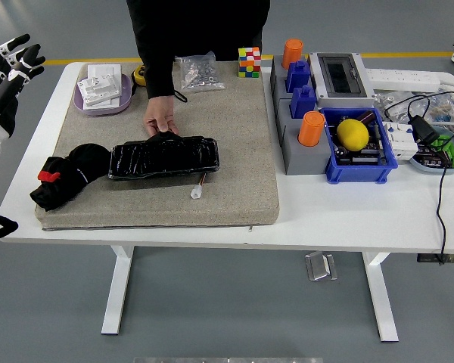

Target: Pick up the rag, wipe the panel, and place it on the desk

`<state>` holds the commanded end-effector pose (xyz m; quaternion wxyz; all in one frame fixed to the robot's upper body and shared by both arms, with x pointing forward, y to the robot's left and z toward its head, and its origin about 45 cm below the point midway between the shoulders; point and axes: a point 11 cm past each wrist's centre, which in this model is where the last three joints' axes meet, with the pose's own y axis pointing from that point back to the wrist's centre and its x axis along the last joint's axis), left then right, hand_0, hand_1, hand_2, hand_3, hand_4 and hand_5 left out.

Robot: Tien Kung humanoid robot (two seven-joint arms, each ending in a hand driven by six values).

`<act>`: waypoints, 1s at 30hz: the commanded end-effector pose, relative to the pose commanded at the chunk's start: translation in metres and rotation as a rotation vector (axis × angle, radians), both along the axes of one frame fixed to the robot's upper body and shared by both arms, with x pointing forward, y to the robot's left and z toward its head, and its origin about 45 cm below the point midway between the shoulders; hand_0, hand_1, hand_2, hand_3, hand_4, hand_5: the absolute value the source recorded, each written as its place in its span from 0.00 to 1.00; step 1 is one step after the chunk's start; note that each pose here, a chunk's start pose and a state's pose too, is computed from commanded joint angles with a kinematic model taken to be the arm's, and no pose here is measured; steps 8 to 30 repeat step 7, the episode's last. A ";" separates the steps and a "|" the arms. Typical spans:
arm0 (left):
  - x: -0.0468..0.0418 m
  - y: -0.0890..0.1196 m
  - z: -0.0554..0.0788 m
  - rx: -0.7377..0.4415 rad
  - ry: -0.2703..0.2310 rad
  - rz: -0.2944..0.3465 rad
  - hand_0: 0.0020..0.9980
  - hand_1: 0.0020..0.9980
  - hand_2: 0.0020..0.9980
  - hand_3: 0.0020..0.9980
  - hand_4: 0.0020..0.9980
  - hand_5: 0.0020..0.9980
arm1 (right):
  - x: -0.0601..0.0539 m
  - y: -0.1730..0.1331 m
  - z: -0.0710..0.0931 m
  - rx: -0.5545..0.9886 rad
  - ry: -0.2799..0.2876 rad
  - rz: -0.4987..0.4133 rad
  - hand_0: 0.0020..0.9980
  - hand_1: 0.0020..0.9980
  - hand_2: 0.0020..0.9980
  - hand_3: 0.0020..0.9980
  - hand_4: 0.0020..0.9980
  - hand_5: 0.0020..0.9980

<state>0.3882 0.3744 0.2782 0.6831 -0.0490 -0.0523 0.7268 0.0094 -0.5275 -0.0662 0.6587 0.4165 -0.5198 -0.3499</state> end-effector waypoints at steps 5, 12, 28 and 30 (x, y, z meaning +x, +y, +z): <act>0.0008 0.001 0.000 -0.010 0.000 -0.008 0.82 0.78 0.78 0.79 0.91 0.47 | 0.001 0.000 0.000 -0.001 -0.007 -0.009 0.73 0.59 0.67 0.58 1.00 0.42; 0.0005 0.001 -0.002 -0.015 0.004 -0.013 0.82 0.78 0.78 0.79 0.91 0.47 | -0.001 0.000 0.000 0.001 -0.007 -0.016 0.73 0.59 0.67 0.58 1.00 0.42; 0.0005 0.001 -0.002 -0.015 0.004 -0.013 0.82 0.78 0.78 0.79 0.91 0.47 | -0.001 0.000 0.000 0.001 -0.007 -0.016 0.73 0.59 0.67 0.58 1.00 0.42; 0.0005 0.001 -0.002 -0.015 0.004 -0.013 0.82 0.78 0.78 0.79 0.91 0.47 | -0.001 0.000 0.000 0.001 -0.007 -0.016 0.73 0.59 0.67 0.58 1.00 0.42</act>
